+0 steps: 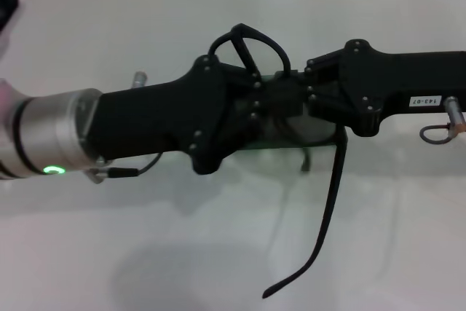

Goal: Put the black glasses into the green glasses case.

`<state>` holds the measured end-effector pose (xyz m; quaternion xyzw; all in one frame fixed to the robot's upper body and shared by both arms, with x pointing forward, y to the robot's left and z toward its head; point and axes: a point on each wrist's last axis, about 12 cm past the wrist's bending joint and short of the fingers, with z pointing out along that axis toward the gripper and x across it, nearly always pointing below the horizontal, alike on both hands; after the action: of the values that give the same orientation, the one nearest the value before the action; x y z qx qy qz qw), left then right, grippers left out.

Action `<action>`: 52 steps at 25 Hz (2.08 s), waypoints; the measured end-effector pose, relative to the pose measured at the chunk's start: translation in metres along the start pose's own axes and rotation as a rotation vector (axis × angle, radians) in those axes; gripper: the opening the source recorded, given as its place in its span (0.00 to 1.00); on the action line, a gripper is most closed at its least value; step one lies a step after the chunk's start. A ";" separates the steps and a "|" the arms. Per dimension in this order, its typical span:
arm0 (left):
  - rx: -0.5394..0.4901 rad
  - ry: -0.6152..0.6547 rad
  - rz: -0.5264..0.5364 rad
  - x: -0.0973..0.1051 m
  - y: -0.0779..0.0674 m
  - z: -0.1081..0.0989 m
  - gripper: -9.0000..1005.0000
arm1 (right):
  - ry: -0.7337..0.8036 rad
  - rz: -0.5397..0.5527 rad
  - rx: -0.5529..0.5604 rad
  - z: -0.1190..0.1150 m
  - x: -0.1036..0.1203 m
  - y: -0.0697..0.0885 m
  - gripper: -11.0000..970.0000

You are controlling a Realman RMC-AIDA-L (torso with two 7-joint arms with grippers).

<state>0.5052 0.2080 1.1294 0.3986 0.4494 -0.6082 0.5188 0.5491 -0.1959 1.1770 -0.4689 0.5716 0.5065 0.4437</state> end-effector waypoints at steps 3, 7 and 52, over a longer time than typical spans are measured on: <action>-0.002 -0.001 0.001 0.003 0.004 0.004 0.04 | -0.016 0.007 -0.023 0.001 0.000 0.000 0.11; -0.005 -0.003 0.009 0.004 0.004 0.004 0.04 | -0.020 0.014 -0.029 0.002 0.000 -0.001 0.11; -0.087 -0.262 0.090 0.021 -0.018 0.002 0.04 | -0.261 -0.151 -0.033 0.032 0.002 -0.015 0.12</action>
<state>0.4844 0.2010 1.1128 0.3126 0.3854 -0.6111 0.6167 0.5647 -0.1647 1.1691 -0.4479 0.4640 0.5376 0.5432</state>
